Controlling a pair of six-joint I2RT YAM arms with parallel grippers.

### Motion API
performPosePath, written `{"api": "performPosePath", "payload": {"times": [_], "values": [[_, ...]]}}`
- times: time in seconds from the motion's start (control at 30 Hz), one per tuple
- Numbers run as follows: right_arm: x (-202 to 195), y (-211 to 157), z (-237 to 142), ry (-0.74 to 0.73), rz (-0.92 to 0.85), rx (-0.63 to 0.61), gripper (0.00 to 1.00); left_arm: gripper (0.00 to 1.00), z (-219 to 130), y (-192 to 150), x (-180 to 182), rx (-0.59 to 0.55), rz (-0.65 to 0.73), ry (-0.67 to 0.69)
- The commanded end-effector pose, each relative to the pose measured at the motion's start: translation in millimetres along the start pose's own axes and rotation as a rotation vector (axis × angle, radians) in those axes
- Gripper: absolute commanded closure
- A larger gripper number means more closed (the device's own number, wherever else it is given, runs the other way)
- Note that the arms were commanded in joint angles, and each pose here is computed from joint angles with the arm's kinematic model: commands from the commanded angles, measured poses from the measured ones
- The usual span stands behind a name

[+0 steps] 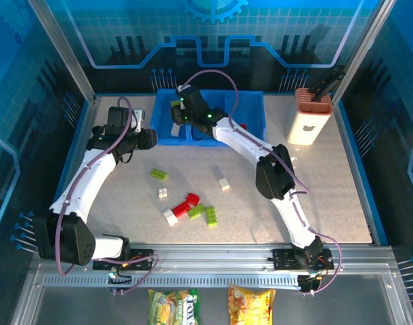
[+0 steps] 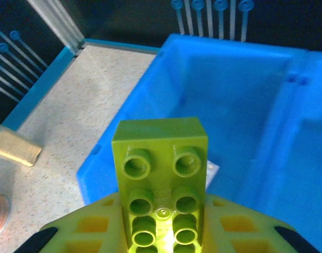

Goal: Sort the legos into containers by color
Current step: Place the lego in the container.

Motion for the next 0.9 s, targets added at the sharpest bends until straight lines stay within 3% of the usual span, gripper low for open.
{"api": "performPosePath", "payload": {"times": [0.0, 0.37, 0.7, 0.87], "values": [[-33.7, 7.0, -14.3, -0.109, 0.044, 0.006, 0.70, 0.52, -6.4, 2.0, 3.5, -0.024, -0.014, 0.009], [-92.1, -53.9, 14.8, -0.294, 0.068, 0.192, 0.71, 0.52, -3.9, 0.5, 3.2, -0.012, -0.016, 0.007], [-119.0, -105.6, 31.7, -0.371, 0.106, 0.328, 0.68, 0.51, 0.2, -1.0, 2.5, 0.005, -0.023, 0.000], [-123.2, -114.0, 32.4, -0.373, 0.113, 0.352, 0.65, 0.51, 2.0, -1.8, 2.2, 0.012, -0.024, -0.002]]}}
Point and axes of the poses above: each hand's point on the last joint's axis, 136 mm out from that joint toward the fingers, its own z axis out along the fingers, its own x axis along the line the jaws close on, y = z × x, the point moved 2 cm from there along -z, back along the fingers, and after that the axes turned 3 degrees about -z, right-handed, at the moved point
